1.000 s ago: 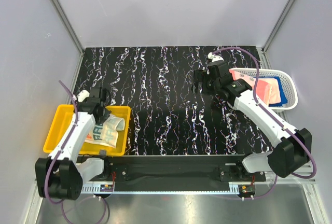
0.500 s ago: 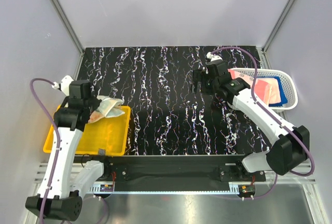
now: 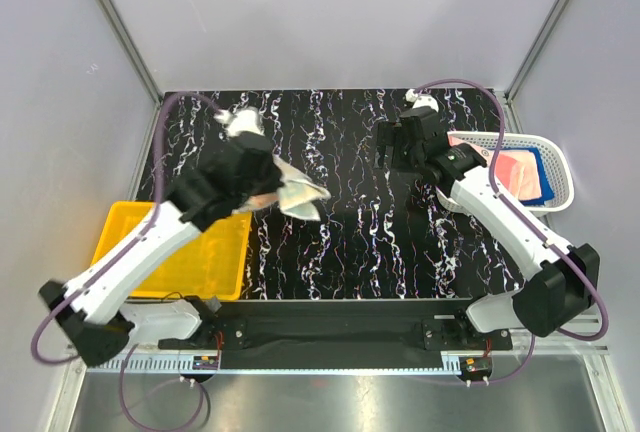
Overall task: Fold and stack the towels
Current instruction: Move the towel to the center of the board
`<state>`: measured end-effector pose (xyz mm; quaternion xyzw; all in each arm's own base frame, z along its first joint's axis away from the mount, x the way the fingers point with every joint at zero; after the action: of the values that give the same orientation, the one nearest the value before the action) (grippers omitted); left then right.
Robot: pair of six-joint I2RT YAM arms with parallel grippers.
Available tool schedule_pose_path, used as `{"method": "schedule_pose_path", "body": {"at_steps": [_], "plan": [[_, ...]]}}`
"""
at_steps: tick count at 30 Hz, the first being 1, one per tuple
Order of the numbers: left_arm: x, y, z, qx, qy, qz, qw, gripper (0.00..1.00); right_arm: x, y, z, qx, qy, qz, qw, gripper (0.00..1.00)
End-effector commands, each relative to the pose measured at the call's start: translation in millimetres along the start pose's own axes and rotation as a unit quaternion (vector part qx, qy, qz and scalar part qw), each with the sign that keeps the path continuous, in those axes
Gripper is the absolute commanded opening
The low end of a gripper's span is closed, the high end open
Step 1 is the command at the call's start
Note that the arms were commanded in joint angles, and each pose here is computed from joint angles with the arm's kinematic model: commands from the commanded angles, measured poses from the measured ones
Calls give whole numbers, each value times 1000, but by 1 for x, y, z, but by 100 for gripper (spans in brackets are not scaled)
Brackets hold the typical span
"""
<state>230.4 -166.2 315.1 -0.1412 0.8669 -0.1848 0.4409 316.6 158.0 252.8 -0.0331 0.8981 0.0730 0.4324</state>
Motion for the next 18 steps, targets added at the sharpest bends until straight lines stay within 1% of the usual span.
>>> {"method": "schedule_pose_path", "body": {"at_steps": [1,2,3,4,5,6,7,9,10,11,14,15,16,18], "plan": [[48,-37,18,38,38,30,998,0,-17,-14,-15,56,-38,0,998,100],[76,-39,34,37,71,37,996,1,-15,-18,-15,67,-37,0,997,100],[92,-41,40,39,88,43,994,6,-16,-19,-15,72,-39,0,997,100],[108,-44,43,42,107,50,992,14,-14,-21,-14,77,-36,-1,996,100],[119,-43,49,38,119,44,991,24,-12,-21,-14,77,-32,-1,997,100],[131,-41,56,45,134,41,989,42,-11,-20,-13,73,-30,2,997,100],[136,-38,61,39,136,45,989,46,-7,-19,-13,70,-26,5,997,100],[134,-34,65,22,126,49,991,54,-1,-14,-16,43,-15,16,999,100],[129,-30,67,13,123,50,991,57,10,-7,-15,15,2,19,1000,100],[127,-26,68,4,120,55,991,58,14,-1,-16,-5,2,23,1000,100],[119,-3,75,-41,111,56,991,59,40,12,-20,-28,20,25,999,100],[124,7,79,-50,122,56,990,59,56,25,-22,-41,32,15,999,100],[122,16,85,-57,126,50,989,58,62,27,-21,-35,35,12,999,100],[127,21,96,-47,144,34,988,56,85,34,-18,-32,54,3,998,100]]}}
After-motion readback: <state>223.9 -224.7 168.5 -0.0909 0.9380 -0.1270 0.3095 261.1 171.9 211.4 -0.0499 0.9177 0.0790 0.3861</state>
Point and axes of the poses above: each gripper's point midway between its finger pads, its own z axis out along the fingers, its own y axis along the line the jaws close on, x = y × z, the point moved 5 cm from there along -z, back along the fingers, and after that the axes turned 6 degrees about -z, right-handed, at the moved point
